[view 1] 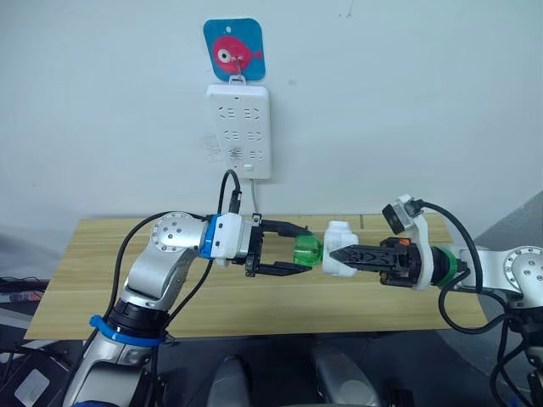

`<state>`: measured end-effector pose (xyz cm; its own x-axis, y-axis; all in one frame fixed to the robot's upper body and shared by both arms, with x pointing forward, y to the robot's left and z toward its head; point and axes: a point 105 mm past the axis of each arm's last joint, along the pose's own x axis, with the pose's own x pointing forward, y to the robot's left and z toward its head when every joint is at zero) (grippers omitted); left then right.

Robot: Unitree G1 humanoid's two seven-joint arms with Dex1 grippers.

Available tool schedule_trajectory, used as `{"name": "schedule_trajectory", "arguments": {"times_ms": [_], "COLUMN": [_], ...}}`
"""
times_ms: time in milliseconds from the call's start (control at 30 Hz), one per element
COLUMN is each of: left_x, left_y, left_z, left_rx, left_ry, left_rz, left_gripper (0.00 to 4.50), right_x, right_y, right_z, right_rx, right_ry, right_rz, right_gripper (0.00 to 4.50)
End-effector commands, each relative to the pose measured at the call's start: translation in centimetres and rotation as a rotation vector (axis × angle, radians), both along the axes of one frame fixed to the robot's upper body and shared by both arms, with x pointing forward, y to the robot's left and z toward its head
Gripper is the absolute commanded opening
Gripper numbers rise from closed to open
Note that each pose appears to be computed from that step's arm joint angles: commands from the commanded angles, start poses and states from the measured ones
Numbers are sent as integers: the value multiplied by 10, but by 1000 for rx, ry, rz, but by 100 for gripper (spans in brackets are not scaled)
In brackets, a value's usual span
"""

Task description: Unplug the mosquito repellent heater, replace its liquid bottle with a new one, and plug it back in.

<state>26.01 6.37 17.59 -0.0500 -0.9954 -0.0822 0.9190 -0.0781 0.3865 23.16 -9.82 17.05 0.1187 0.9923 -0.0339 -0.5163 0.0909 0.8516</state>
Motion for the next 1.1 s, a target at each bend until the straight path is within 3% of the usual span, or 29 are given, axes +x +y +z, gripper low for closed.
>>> {"name": "schedule_trajectory", "arguments": {"times_ms": [33, 233, 333, 500, 700, 867, 1100], "left_x": [-2, 2, 0, -3, -5, -7, -9], "left_y": [-4, 1, 2, 1, -6, -10, -13], "left_z": [6, 5, 2, -1, 1, 3, 10], "left_rx": [-25, -53, -42, -23, -20, -32, -67], "left_ry": [-31, -28, -21, -18, -40, -63, -107], "left_rz": [2, 56, 50, 13, -29, -42, -34], "left_gripper": [229, 229, 229, 229, 229, 229, 229], "right_x": [-7, -21, -17, 12, 25, 32, 35], "right_y": [-8, -47, -58, -65, -27, -4, -3], "right_z": [9, -16, 3, 52, 64, 59, 36], "right_rx": [1, -324, -316, -249, -165, -139, -207], "right_ry": [-28, -170, -265, -446, -486, -446, -359], "right_rz": [10, -45, -85, -162, -43, 28, 82], "right_gripper": [450, 450, 391, 219, 3, 0, 0]}}
